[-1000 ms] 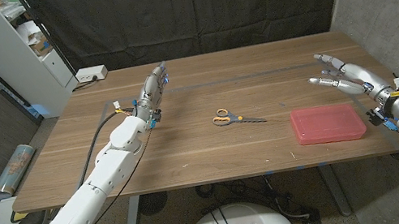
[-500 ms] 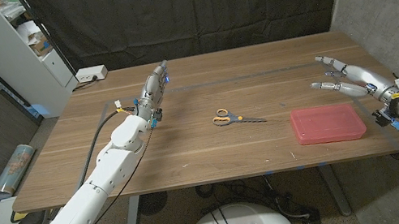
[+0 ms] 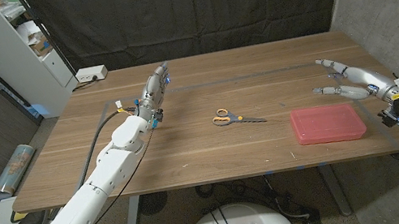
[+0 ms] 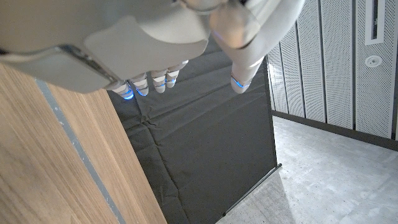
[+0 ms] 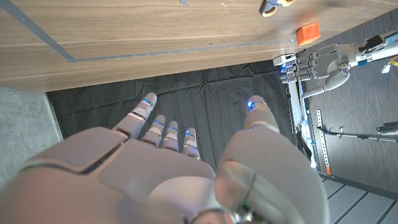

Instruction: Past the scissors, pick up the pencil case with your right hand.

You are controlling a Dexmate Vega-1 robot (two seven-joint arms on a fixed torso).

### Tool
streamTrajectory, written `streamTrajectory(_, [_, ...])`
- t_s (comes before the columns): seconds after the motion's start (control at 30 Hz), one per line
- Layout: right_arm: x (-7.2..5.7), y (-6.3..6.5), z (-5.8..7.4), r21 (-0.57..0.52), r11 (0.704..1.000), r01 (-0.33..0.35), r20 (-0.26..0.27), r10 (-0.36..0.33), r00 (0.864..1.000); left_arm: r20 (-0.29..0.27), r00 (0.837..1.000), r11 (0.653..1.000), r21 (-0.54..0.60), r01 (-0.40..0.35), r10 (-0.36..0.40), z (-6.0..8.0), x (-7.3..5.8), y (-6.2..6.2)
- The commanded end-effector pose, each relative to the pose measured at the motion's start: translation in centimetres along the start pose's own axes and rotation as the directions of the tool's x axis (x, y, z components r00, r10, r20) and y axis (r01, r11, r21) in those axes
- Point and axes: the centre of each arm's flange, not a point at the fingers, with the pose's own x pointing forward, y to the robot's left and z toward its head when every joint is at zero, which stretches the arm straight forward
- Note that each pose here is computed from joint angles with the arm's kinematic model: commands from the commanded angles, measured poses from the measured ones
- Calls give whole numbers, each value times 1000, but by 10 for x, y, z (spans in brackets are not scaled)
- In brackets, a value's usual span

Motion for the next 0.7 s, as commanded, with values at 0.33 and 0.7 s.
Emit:
streamTrajectory(0.33, [-6, 2, 6, -138, 984, -112, -70, 103, 992, 9, 1000, 1000, 0, 5, -5, 3, 6, -3])
streamTrajectory(0.7, [-6, 4, 10, -217, 963, -159, -92, 142, 986, 5, 1000, 1000, -13, 8, -8, -1, 12, -4])
